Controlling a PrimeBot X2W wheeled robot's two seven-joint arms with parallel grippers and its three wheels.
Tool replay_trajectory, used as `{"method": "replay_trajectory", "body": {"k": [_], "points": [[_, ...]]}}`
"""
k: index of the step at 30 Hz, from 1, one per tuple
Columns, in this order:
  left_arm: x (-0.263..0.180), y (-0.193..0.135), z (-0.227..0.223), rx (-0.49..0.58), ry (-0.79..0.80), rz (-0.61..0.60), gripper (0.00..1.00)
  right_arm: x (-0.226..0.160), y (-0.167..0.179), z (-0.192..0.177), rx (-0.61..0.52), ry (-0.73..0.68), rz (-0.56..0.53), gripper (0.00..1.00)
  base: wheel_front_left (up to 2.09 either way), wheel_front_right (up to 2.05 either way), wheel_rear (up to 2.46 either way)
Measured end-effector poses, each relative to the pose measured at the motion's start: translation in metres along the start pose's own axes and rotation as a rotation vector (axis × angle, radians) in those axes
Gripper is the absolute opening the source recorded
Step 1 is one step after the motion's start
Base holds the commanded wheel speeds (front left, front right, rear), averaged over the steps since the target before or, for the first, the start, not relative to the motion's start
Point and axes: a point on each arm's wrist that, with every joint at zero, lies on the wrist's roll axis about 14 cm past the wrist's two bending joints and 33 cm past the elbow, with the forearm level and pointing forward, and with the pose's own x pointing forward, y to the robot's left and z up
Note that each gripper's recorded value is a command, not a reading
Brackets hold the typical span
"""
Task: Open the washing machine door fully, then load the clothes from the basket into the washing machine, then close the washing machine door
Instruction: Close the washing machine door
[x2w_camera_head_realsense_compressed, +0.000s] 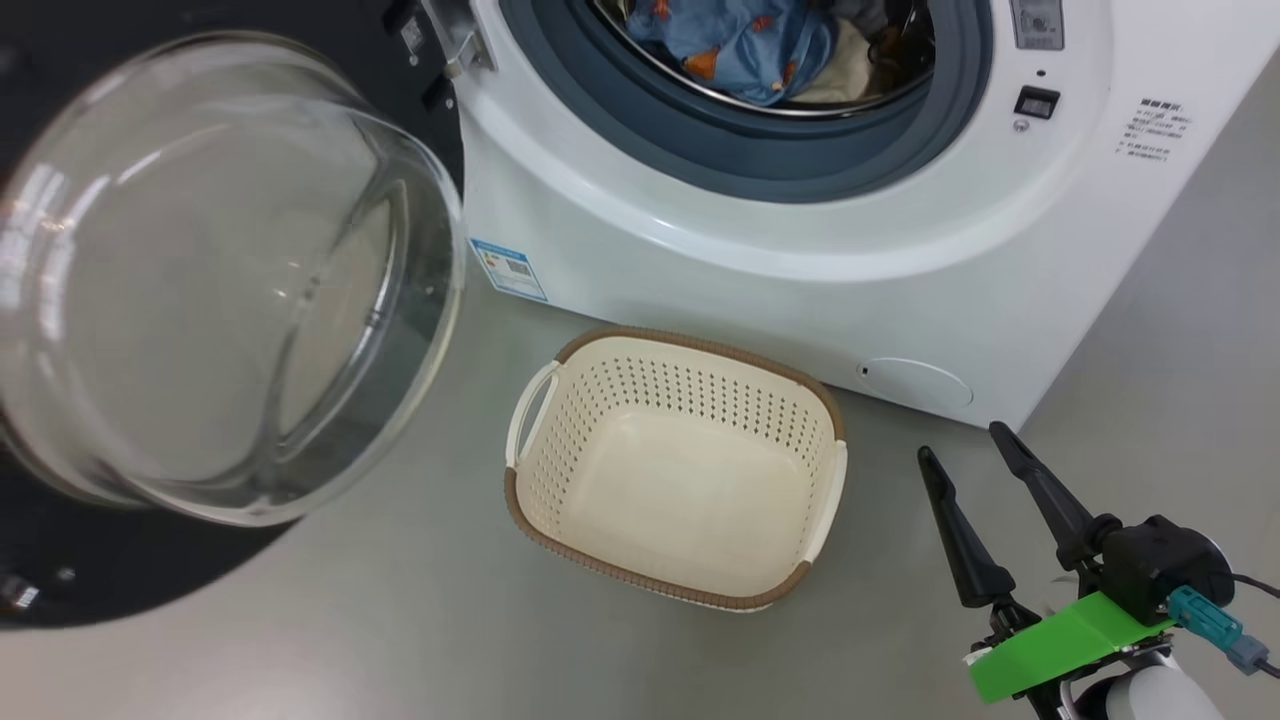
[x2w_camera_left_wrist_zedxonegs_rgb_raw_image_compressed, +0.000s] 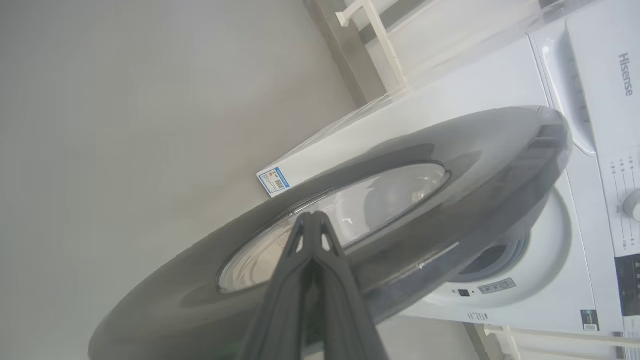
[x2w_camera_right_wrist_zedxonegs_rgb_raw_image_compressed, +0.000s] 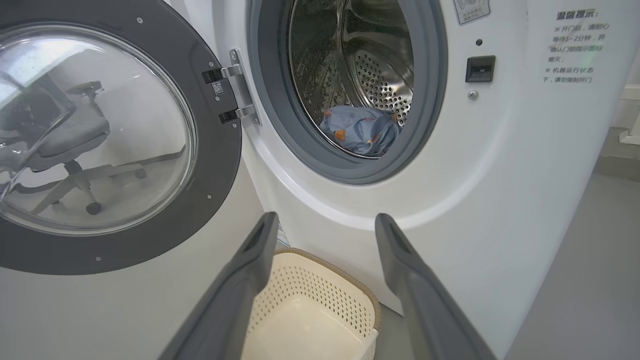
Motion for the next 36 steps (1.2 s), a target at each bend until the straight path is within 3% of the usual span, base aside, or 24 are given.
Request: {"method": "replay_trajectory", "body": {"k": [20,36], "points": [[-0.007,-0.083,-0.086,0.233,0.326,-0.316,0.0,-0.012,0.01,0.022,-0.02,-0.042,-0.016,1.0,0.0,0.0,0.0],[0.013,-0.166,-0.171,0.335,0.549,-0.608,0.0,-0.05,-0.017,0.037,-0.02,-0.082,-0.165,1.0,0.0,0.0,0.0]]}}
